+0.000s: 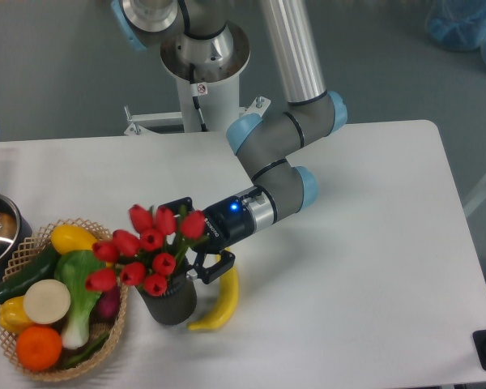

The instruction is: Insert the flowers into the vase

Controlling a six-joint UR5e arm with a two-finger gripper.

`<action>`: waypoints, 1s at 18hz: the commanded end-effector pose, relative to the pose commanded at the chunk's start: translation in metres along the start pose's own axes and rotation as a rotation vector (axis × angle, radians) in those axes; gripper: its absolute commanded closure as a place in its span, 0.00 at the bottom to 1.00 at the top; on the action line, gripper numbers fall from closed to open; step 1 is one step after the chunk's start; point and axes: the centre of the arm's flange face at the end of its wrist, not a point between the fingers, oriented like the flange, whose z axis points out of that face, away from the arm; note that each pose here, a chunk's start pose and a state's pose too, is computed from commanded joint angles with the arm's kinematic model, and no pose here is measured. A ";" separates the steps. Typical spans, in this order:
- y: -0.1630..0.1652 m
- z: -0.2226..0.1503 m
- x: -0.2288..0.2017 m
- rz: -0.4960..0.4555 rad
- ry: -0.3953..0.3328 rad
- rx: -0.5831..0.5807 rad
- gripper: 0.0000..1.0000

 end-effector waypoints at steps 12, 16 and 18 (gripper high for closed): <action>-0.059 -0.095 -0.027 0.110 -0.093 -0.317 0.00; -0.101 -0.142 -0.045 0.165 -0.143 -0.541 0.00; -0.126 -0.159 -0.057 0.151 -0.188 -0.617 0.00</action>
